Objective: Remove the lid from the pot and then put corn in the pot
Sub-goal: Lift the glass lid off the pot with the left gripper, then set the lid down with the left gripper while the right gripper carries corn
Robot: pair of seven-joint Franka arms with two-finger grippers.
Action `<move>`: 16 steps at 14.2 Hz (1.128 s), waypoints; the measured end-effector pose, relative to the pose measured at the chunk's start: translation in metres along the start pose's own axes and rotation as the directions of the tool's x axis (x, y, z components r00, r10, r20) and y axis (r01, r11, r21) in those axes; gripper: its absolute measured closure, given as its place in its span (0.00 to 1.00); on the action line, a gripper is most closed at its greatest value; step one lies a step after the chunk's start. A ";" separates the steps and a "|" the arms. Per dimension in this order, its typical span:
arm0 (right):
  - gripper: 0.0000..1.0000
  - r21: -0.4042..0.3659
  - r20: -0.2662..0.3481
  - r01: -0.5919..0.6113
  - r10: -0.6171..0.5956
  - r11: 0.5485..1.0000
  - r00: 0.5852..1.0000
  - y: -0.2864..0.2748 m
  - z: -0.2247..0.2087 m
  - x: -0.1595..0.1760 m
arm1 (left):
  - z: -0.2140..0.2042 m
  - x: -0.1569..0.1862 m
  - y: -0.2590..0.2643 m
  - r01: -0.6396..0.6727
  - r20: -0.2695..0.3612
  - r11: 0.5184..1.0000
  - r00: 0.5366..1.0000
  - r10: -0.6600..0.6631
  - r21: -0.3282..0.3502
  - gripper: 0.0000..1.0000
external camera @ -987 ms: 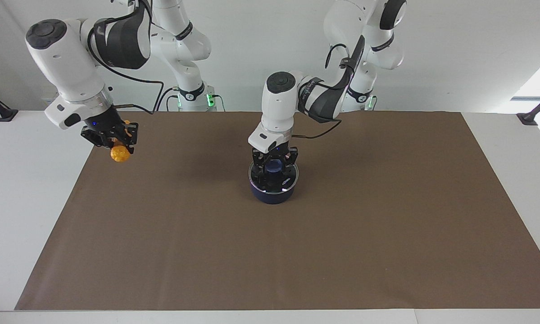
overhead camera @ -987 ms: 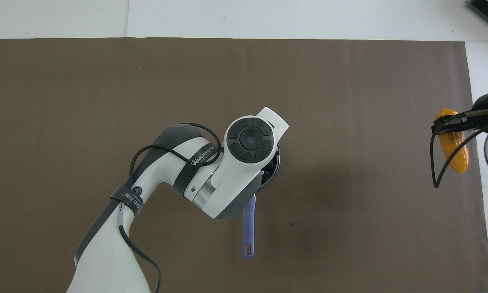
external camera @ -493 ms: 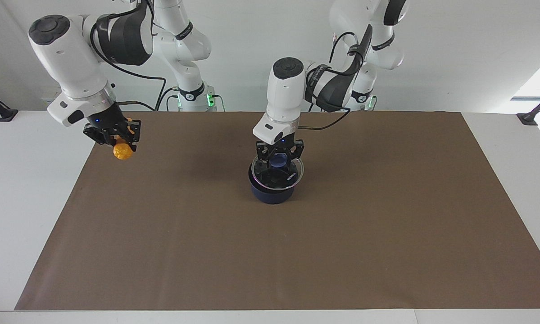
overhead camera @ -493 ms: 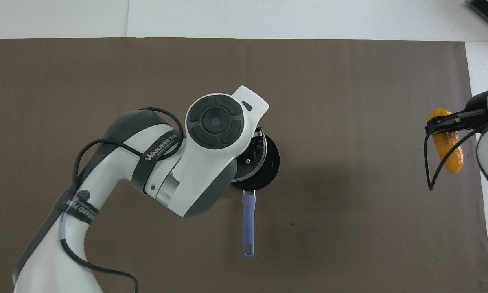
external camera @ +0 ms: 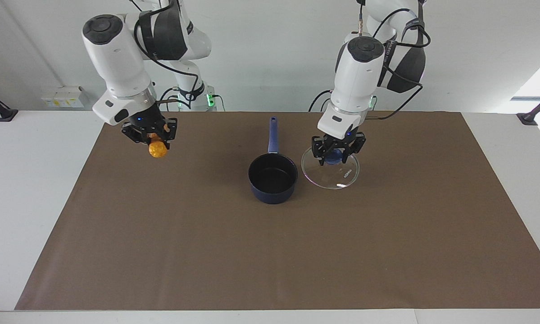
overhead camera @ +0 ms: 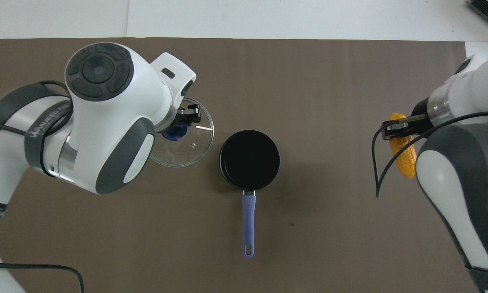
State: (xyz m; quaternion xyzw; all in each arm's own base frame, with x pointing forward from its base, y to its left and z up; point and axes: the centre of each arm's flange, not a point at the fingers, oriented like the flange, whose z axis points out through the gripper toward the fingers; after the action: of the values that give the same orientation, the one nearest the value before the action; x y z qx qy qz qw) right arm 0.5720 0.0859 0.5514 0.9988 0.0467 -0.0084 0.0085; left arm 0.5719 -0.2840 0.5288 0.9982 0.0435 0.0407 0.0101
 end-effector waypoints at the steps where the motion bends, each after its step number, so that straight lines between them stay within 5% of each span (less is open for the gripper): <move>1: 0.59 -0.001 0.005 -0.021 0.021 1.000 1.000 -0.024 0.007 0.001 | 0.000 0.008 -0.013 0.015 0.000 1.000 1.000 -0.015 0.002 0.34; 7: 0.59 0.007 -0.020 -0.138 0.138 0.990 0.990 -0.187 0.073 0.007 | 0.001 0.059 -0.133 -0.040 0.014 0.999 0.999 0.040 0.003 0.34; 16: 0.59 0.036 -0.026 -0.160 0.161 0.987 0.987 -0.285 0.154 0.017 | 0.046 0.054 -0.296 -0.150 0.110 0.988 0.982 0.151 -0.019 0.34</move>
State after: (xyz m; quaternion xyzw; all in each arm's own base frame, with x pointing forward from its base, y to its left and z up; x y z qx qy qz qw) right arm 0.5595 0.3682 0.3921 0.9994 -0.0337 0.0059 -0.0082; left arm 0.6036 0.0143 0.4805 0.9993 -0.0330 -0.0139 0.0148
